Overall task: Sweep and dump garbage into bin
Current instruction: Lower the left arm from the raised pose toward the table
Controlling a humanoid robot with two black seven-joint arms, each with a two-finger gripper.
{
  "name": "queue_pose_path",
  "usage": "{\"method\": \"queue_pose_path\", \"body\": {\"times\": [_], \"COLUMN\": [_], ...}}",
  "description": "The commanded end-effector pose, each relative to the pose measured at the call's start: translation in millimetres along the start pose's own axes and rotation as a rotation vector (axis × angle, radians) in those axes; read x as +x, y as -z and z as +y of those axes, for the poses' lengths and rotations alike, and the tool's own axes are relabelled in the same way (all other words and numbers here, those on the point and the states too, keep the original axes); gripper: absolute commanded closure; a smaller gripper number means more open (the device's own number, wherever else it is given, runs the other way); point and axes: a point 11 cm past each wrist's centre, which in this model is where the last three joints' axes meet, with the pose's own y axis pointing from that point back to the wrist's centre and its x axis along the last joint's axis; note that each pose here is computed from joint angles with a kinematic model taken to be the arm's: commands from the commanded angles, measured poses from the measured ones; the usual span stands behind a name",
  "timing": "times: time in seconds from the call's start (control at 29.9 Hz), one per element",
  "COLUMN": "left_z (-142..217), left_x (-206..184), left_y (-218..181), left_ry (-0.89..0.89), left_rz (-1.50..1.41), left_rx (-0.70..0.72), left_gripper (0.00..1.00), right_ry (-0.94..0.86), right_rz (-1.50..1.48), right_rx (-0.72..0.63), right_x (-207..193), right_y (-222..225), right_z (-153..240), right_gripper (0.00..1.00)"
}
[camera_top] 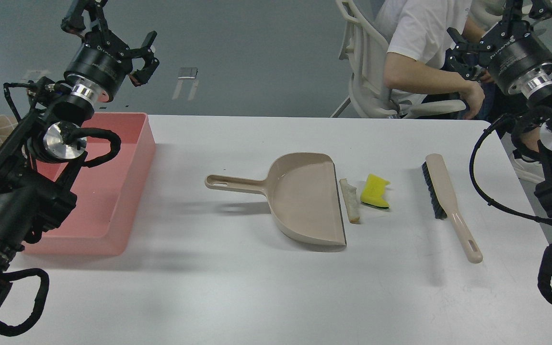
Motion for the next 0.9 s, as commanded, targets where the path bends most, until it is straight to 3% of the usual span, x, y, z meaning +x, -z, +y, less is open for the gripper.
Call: {"method": "queue_pose_path", "body": {"times": [0.0,0.87], "left_z": [1,1], "left_x": [-1,5], "left_y": [10,-2], "left_ry": [0.002,0.000], "left_rz": [-0.024,-0.120], "left_rx": [0.027,0.042], "left_gripper": [0.02,0.02], "right_ry": [0.003,-0.014], "right_rz": [-0.009,-0.022], "right_rx": [-0.002,0.029], "right_x": [-2,5], "right_y": [-2,6], "right_z": [-2,2], "right_gripper": [0.00,0.00]}}
